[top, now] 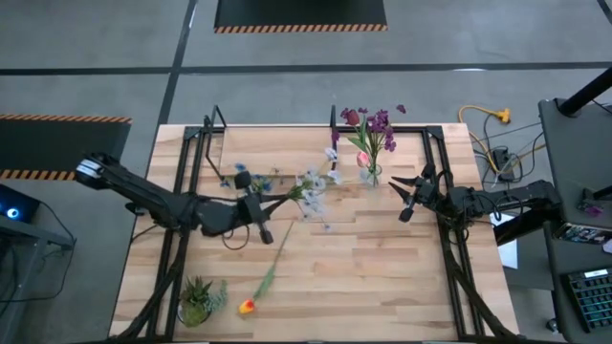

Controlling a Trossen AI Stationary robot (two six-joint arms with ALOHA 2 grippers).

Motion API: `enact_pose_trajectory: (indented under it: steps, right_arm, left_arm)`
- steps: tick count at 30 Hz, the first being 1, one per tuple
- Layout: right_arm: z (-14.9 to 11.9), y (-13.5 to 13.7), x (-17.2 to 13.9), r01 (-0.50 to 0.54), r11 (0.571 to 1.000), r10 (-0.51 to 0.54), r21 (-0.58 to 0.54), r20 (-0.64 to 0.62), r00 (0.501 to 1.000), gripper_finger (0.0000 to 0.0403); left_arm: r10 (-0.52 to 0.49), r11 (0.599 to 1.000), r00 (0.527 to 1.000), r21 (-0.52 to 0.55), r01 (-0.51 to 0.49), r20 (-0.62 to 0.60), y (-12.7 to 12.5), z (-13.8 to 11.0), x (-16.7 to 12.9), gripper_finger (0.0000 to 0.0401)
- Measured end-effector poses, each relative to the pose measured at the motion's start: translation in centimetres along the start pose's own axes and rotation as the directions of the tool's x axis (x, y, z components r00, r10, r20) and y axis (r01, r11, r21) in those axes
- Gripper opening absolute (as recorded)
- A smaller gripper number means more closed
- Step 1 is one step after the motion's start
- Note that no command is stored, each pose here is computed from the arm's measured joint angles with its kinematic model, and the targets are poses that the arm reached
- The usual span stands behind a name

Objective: Pick and place flowers into a vace then onto a shelf
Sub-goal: Put the white flowers into the left transparent vase

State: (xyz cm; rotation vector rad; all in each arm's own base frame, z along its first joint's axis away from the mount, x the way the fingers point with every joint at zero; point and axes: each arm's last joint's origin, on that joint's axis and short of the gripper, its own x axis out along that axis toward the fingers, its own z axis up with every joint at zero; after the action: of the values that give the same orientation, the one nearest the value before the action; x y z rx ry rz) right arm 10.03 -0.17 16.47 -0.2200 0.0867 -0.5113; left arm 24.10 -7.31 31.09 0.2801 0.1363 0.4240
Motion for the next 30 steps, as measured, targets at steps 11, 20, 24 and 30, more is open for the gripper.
enact_pose_trajectory:
  steps: [11, 20, 24, 30]
  right_arm:
    - [0.0, 0.0, 0.0, 0.0, 1.0, 0.0, 0.001, 0.0, 1.0, 0.0068]
    - [0.0, 0.0, 0.0, 0.0, 1.0, 0.0, 0.0, -0.001, 1.0, 0.0068]
    - [0.0, 0.0, 0.0, 0.0, 1.0, 0.0, 0.0, -0.001, 1.0, 0.0068]
    - [0.0, 0.0, 0.0, 0.0, 1.0, 0.0, 0.0, -0.001, 1.0, 0.0068]
  left_arm:
    - [-0.009, 0.993, 0.986, -0.116, 0.029, 0.166, 1.2, 4.2, -2.1, 0.0]
    - [0.003, 0.993, 0.97, -0.116, 0.026, 0.244, 3.0, 6.8, -3.8, 0.0]
    - [0.024, 0.995, 0.959, -0.098, 0.004, 0.282, 4.1, 8.5, -4.4, 0.0]
    - [0.074, 0.997, 0.949, -0.03, -0.068, 0.308, 5.4, 10.6, -5.0, 0.0]
